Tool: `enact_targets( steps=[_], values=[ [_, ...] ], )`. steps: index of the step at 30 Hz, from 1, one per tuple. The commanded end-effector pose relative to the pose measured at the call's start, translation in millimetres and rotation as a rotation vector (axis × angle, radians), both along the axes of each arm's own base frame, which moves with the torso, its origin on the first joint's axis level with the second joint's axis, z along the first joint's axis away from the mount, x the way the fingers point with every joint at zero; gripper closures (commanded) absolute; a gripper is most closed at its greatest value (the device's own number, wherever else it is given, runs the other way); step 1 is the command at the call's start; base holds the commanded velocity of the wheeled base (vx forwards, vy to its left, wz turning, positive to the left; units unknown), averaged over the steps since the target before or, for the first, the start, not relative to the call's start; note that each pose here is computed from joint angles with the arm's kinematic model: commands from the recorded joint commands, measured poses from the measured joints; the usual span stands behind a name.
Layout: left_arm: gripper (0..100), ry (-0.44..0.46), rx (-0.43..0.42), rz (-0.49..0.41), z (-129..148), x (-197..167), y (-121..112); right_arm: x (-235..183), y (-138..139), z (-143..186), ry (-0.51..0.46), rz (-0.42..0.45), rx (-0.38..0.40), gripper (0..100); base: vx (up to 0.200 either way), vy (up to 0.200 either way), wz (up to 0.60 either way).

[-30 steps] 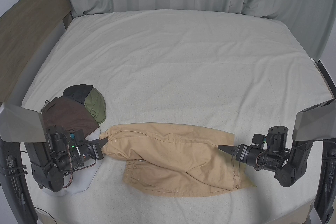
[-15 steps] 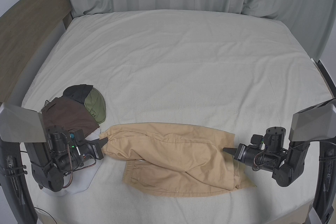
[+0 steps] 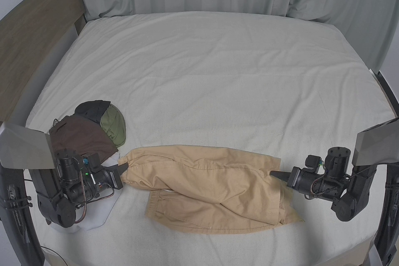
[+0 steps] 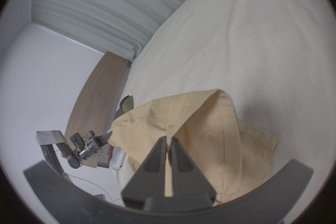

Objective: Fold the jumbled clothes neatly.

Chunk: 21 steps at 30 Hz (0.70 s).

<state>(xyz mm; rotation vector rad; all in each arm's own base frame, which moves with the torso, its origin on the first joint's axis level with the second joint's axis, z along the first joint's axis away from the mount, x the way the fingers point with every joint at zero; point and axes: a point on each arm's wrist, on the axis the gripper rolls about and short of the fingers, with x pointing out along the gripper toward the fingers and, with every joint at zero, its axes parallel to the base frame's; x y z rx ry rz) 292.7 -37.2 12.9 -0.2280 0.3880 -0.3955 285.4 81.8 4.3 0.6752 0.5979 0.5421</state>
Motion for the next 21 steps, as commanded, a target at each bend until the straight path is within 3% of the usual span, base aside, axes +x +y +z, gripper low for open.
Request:
enact_targets(
  steps=[1, 21],
  values=[
    [100, 0.000, -0.001, 0.001, -0.2, 0.2, 0.1, -6.3, -8.4, 18.3, -0.037, 0.020, 0.027, 100, 0.000, 0.000, 0.00],
    [100, 0.003, 0.000, 0.001, -0.8, -0.1, 0.1, -10.3, -11.9, 23.6, -0.042, 0.076, 0.052, 100, 0.000, 0.000, 0.00]
  ],
)
